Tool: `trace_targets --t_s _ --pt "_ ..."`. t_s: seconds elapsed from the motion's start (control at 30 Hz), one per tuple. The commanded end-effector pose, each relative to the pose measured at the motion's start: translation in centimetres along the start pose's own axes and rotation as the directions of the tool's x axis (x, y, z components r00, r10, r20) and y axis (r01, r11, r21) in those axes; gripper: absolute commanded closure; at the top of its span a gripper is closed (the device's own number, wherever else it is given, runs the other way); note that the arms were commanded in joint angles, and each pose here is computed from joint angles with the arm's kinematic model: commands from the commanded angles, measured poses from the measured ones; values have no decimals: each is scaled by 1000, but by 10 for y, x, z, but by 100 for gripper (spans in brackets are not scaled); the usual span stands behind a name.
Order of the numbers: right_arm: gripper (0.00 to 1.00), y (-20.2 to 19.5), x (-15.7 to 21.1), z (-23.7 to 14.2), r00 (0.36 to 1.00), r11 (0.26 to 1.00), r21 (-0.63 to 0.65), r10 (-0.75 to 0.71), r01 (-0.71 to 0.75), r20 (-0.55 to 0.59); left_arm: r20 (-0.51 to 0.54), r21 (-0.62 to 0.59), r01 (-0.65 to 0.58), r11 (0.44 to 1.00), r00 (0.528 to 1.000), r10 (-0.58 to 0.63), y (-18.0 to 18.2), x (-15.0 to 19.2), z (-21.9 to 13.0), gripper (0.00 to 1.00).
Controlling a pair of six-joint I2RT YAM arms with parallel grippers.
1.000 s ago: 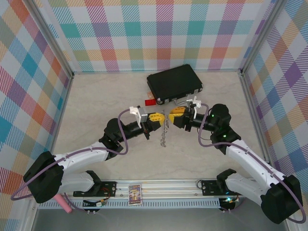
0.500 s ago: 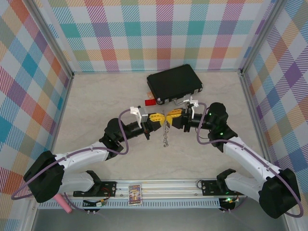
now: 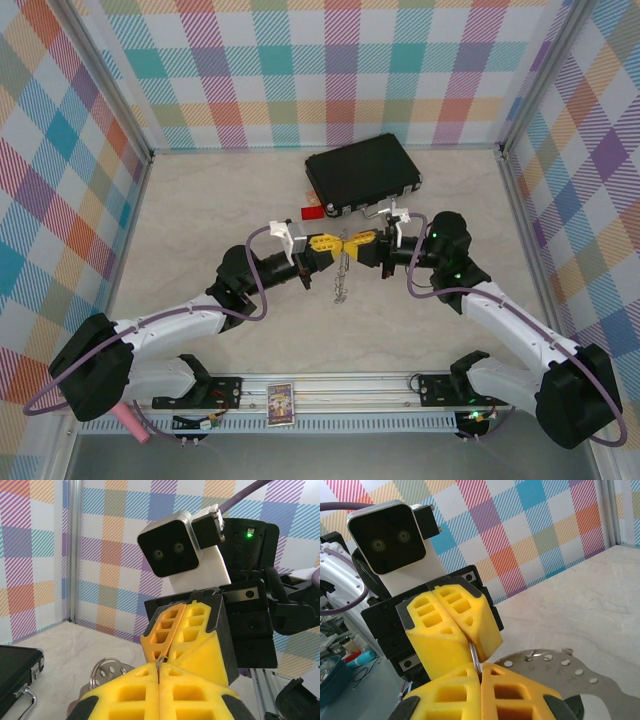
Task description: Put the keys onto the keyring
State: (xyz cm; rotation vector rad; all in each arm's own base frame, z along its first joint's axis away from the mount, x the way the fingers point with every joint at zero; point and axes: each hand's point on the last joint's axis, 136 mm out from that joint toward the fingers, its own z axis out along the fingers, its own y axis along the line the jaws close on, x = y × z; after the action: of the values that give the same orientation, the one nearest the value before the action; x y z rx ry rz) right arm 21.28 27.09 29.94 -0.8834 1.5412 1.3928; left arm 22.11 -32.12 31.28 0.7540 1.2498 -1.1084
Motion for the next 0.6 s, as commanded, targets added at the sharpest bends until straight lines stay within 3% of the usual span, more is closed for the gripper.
trace_targets --t_s 0.0,0.07,0.13,0.2,0.43,0.57 --pt "100 5 -6 -4 999 999 8 -52 52 11 63 40 -31 999 998 29 -10 -18 -1 100" --pt "100 5 -6 -6 997 997 24 -70 70 9 59 29 -30 999 998 28 -8 -17 -2 97" --pt "100 4 -6 -8 996 995 44 -85 85 4 49 7 -23 1000 999 22 -5 -16 -4 82" --pt "100 2 -4 -10 994 991 70 -111 111 -10 26 -9 -18 1000 999 18 -3 -14 -7 74" --pt "100 -20 16 -13 978 966 176 -171 190 -117 -132 -55 -52 997 990 45 4 -8 -17 71" --pt "100 -30 29 -12 964 949 209 -201 236 -175 -281 -40 -77 996 958 63 2 5 -21 70"
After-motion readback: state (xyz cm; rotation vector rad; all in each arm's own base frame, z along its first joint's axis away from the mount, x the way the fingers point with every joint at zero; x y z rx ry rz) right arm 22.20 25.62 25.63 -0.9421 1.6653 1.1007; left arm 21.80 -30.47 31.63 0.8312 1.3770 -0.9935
